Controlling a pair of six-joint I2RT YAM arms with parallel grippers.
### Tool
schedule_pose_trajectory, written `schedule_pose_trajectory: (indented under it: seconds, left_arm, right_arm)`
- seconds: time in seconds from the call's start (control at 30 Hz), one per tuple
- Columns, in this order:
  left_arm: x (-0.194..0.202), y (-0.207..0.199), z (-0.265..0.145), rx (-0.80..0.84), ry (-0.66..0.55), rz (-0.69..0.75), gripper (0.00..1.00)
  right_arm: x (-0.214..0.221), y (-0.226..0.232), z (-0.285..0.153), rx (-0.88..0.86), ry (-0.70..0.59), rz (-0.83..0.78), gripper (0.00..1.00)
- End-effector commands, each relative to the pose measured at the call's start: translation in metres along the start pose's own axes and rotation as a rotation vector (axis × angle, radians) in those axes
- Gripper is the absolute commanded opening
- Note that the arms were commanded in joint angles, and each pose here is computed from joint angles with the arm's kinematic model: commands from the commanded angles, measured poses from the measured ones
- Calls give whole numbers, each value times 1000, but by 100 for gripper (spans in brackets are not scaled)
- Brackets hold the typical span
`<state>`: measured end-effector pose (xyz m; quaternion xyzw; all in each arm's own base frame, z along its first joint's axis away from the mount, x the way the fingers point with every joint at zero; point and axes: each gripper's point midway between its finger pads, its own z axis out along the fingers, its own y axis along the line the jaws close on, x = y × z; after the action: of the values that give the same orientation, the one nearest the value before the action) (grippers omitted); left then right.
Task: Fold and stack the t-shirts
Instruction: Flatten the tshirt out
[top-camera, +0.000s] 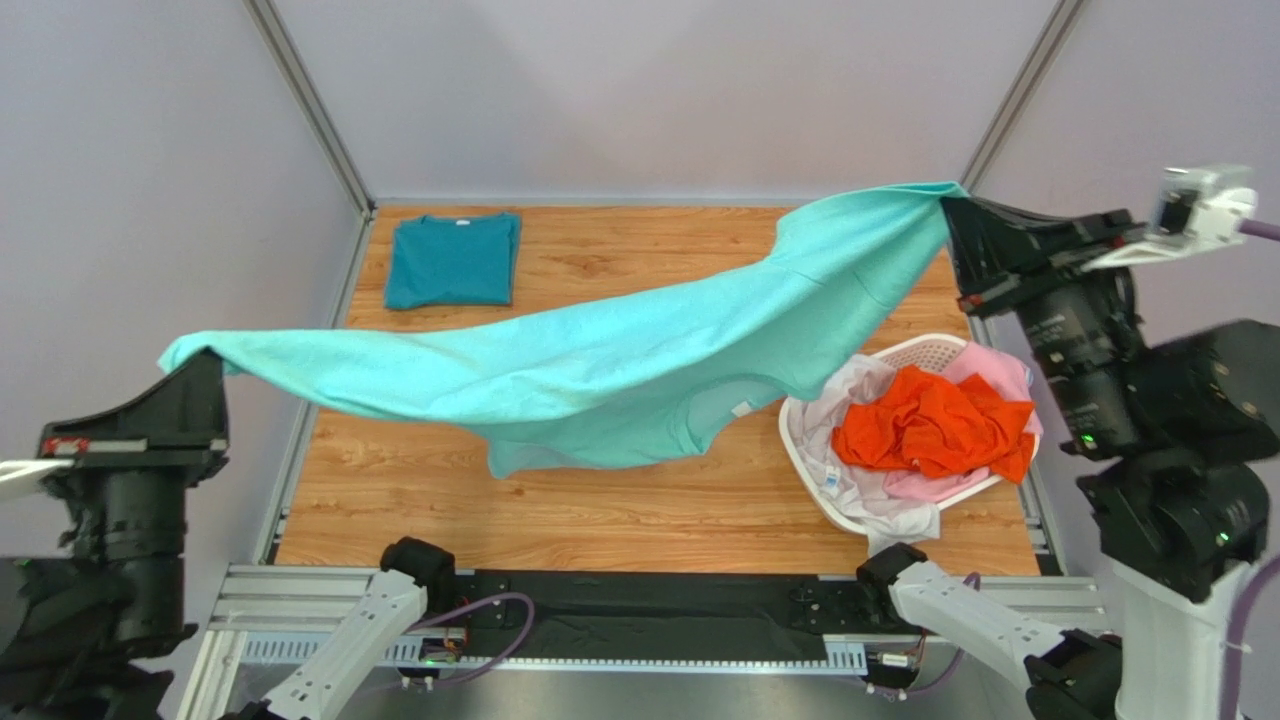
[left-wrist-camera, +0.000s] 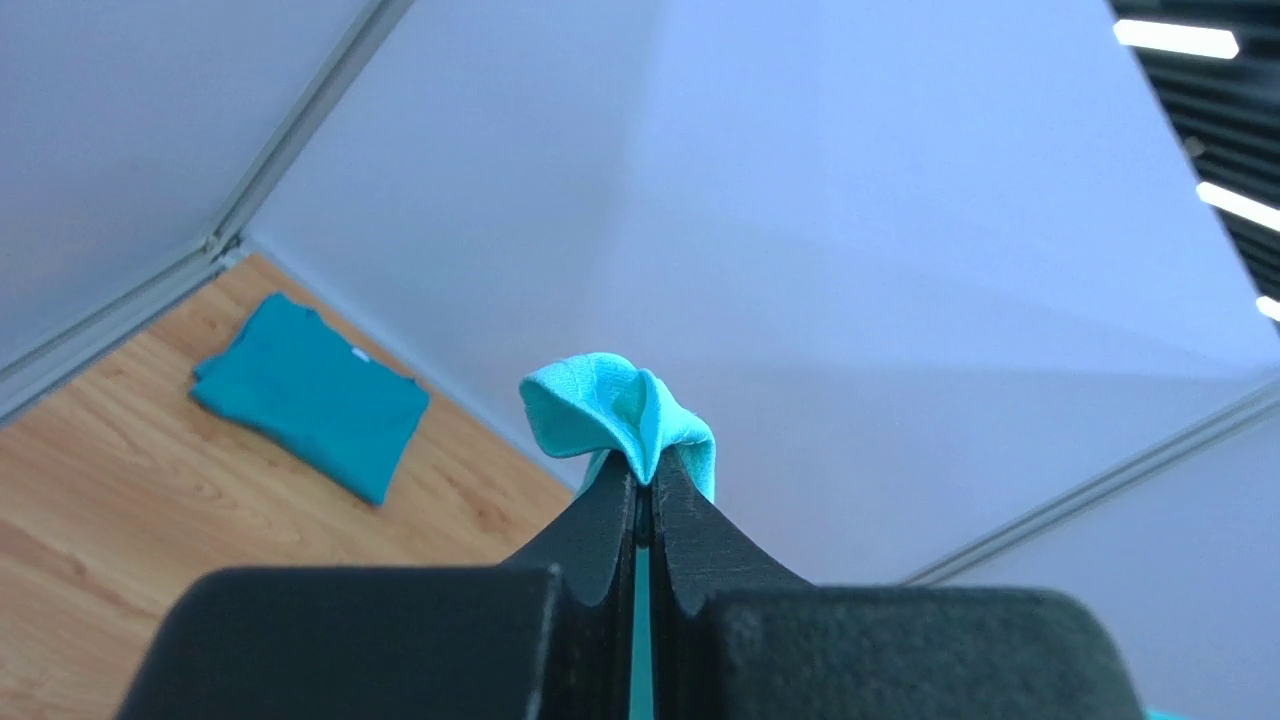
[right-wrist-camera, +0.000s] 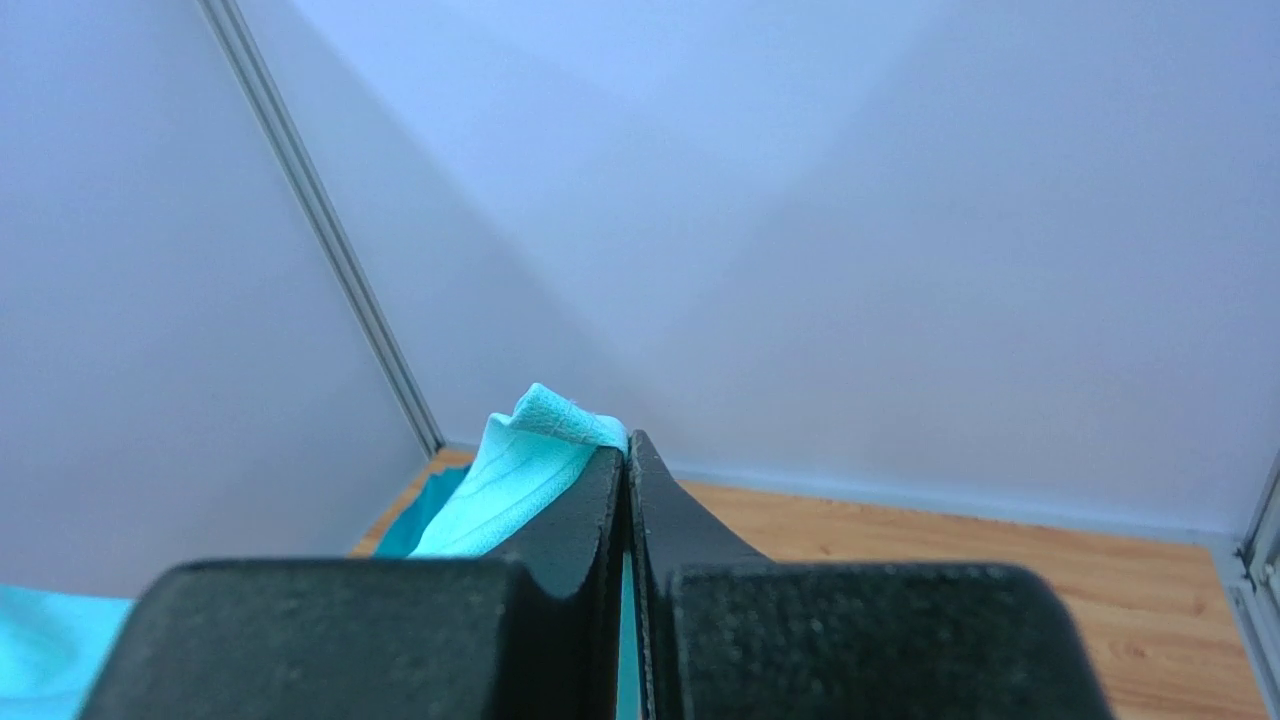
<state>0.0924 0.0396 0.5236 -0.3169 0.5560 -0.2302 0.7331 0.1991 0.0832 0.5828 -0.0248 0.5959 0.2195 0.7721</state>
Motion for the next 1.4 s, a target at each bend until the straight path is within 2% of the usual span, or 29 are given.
schedule_pose_trajectory:
  seconds: [0.0,0.1,0.17,0.2,0.27,0.3,0.33,0.37,0.4,0.47,0.5,0.53,0.57,0.6,0.63,0.67,0.7,0.73,0.77,0.87,0.93,0.97,1.0,1.03,1.07,1.1,1.13,1.3,1.37]
  left_arm:
    - [-14,7,-5,-32,-39,61,0]
    - [8,24,10,-124,-3,81,0]
    - [42,38,31,-206,63,114,0]
    - [53,47,39,-258,77,134,0]
    - [96,80,58,-416,167,220,0]
    - [103,97,63,-518,135,210,1]
    - [125,119,67,-608,160,256,5]
    - [145,141,70,-714,205,316,7]
    - [163,157,71,-784,257,288,8]
    - [217,196,79,-867,419,306,8]
    - [239,212,78,-893,515,268,16]
    - [261,237,68,-958,579,269,26]
    - [273,252,65,-1010,616,258,72]
    - [280,260,62,-1034,638,264,96]
    - [285,265,59,-1052,656,273,100]
    - [286,267,59,-1060,669,285,100]
    - [286,266,60,-1050,675,291,100]
    - [283,263,62,-1039,674,300,100]
    - [279,261,61,-1029,667,302,100]
    - [275,256,58,-985,664,310,100]
    - [278,252,56,-941,679,295,100]
    - [283,249,54,-917,705,285,100]
    - [285,247,52,-904,717,274,100]
    - [289,247,49,-882,726,266,100]
    - [296,244,47,-854,757,246,100]
    - [301,247,43,-849,779,246,100]
    - [304,245,41,-834,784,231,100]
    - [325,241,36,-754,850,178,100]
    - [332,248,29,-765,875,184,100]
  right_arm:
    - [-12,3,-11,-27,-5,-46,0]
    - [3,-5,6,25,31,-57,0]
    - [21,-10,25,58,77,-79,0]
    - [44,-13,47,82,134,-94,0]
    - [71,-22,75,135,186,-139,0]
    - [108,-38,105,192,260,-162,0]
    - [128,-47,121,207,299,-162,0]
    - [151,-55,140,215,338,-138,0]
    - [200,-69,166,191,441,-121,0]
    - [253,-81,190,173,521,-104,0]
    - [278,-82,198,149,566,-109,0]
    - [328,-91,207,145,658,-114,0]
    - [346,-94,213,142,681,-110,11]
    - [367,-100,216,150,719,-111,26]
    - [398,-107,218,161,780,-109,45]
    - [412,-110,214,174,825,-113,62]
    - [409,-113,218,195,823,-116,68]
    - [414,-114,216,203,841,-114,76]
    - [414,-113,212,208,854,-115,99]
    - [400,-97,196,199,852,-126,100]
    - [410,-80,169,215,896,-126,100]
    - [394,-68,158,208,871,-117,100]
    - [399,-47,144,188,887,-110,100]
    - [426,-43,114,192,963,-105,100]
    - [430,-29,101,197,971,-47,100]
    - [434,0,80,124,994,-27,100]
    - [455,7,55,106,1045,-26,100]
    - [503,86,-17,-56,1178,16,100]
    - [525,100,-36,-89,1245,-6,100]
